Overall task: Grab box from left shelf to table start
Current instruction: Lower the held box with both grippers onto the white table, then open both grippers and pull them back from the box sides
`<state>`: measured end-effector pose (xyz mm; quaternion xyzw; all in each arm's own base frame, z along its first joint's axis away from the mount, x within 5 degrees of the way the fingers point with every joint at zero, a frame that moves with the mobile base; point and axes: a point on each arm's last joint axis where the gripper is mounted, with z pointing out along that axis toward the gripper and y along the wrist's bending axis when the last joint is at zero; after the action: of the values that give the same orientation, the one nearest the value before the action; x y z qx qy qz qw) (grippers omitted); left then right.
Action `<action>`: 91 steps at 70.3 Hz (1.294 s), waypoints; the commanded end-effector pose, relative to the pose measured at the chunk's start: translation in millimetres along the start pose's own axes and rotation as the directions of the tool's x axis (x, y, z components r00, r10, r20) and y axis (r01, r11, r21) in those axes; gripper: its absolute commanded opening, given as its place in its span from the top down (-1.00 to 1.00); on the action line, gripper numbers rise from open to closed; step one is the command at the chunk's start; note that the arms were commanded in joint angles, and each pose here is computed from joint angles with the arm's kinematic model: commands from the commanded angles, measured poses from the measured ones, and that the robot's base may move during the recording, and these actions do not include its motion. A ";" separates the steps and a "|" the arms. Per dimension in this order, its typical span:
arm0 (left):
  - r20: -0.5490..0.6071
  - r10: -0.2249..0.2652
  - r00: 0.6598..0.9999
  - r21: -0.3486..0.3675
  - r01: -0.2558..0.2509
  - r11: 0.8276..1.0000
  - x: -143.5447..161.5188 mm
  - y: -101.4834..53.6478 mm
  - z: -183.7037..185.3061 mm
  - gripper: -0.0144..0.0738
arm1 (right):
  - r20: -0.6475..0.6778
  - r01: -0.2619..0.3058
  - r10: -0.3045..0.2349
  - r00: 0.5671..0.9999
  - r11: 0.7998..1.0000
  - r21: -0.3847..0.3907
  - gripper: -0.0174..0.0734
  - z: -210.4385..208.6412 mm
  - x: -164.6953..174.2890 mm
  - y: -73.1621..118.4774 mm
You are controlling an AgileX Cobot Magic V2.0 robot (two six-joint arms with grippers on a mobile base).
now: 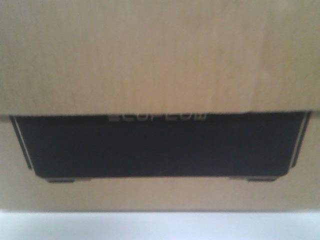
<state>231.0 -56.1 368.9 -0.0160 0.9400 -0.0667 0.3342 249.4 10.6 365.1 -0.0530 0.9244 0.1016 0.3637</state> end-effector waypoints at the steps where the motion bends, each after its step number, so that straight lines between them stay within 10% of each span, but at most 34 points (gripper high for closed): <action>1: 0.145 -0.009 0.989 0.003 0.008 1.000 -21.6 1.9 -5.3 0.88 | 0.105 0.029 -0.026 0.994 0.999 -0.021 0.49 -1.0 -17.3 6.0; 37: -0.055 0.019 0.998 -0.089 -0.024 0.996 -18.6 5.4 48.2 0.86 | 0.042 0.020 -0.019 0.999 0.999 -0.031 0.44 21.6 -16.9 2.7; 62: -0.045 -0.006 0.999 -0.056 0.004 0.998 -20.4 2.3 43.8 -0.56 | 0.020 0.030 -0.029 0.999 0.999 -0.030 -0.74 19.6 -16.2 2.9; 91: 0.120 0.024 0.992 -0.019 -0.021 1.000 -30.9 2.1 -26.8 -0.59 | 0.112 0.045 -0.051 0.992 0.997 0.058 -0.76 -22.6 -32.2 5.2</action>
<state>258.9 -53.1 372.4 -0.0220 0.9466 -0.0428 0.3187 271.3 14.0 371.1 -0.0681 0.9285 0.0895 0.3539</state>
